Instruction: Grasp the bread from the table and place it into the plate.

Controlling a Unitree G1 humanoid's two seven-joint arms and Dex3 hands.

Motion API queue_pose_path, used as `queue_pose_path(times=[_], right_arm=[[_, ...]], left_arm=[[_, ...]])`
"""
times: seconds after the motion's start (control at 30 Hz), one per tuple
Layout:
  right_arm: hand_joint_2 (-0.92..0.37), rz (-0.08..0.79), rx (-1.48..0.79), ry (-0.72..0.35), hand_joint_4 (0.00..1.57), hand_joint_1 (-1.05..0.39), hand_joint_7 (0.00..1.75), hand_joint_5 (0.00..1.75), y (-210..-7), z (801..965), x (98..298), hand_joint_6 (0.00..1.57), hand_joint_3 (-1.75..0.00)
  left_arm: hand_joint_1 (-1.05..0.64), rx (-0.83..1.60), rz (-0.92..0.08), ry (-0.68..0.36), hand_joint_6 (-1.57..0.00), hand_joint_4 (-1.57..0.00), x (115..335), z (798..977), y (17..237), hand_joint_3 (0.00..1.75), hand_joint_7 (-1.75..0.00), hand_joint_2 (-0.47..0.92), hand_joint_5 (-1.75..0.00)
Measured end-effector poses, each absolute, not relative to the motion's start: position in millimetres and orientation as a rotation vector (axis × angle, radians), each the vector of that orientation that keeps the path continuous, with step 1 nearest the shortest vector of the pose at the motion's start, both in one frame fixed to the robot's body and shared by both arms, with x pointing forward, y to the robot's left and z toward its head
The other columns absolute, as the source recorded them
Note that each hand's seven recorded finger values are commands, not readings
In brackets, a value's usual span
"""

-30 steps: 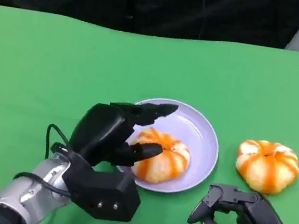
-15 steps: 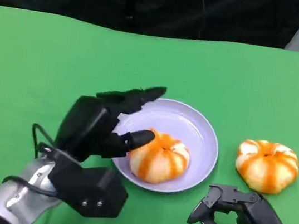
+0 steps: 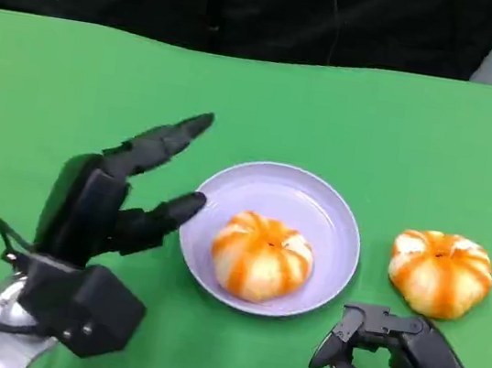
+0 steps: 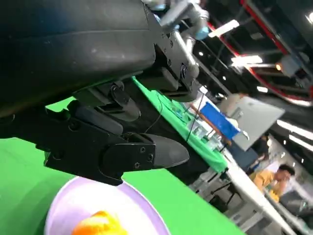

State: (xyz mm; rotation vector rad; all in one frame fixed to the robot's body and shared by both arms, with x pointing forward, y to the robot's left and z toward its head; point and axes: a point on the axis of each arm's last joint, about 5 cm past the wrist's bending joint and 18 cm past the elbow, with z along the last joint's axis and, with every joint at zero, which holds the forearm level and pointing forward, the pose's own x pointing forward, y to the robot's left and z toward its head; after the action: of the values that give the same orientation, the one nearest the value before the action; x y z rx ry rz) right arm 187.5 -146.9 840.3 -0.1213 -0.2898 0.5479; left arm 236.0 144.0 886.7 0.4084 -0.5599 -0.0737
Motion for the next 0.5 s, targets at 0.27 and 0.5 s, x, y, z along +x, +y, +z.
queue_pose_path(times=[0.27, 0.5], right_arm=[[-0.71, 0.548, -0.124, -0.299, 0.75, -0.11, 1.14, 1.61, -148, 840.3, 187, 0.83, -0.80], [-0.72, 0.556, -0.126, -0.297, 0.75, -0.11, 1.14, 1.61, -148, 840.2, 187, 0.83, -0.79]], left_arm=[[-0.56, 0.292, -0.005, -0.527, -0.61, -0.82, 225, 882.9, 166, 0.45, -0.01, 0.92, -0.03], [-0.60, 0.243, 0.001, -0.475, -0.62, -0.85, 213, 874.6, 179, 0.45, -0.01, 0.92, -0.03]])
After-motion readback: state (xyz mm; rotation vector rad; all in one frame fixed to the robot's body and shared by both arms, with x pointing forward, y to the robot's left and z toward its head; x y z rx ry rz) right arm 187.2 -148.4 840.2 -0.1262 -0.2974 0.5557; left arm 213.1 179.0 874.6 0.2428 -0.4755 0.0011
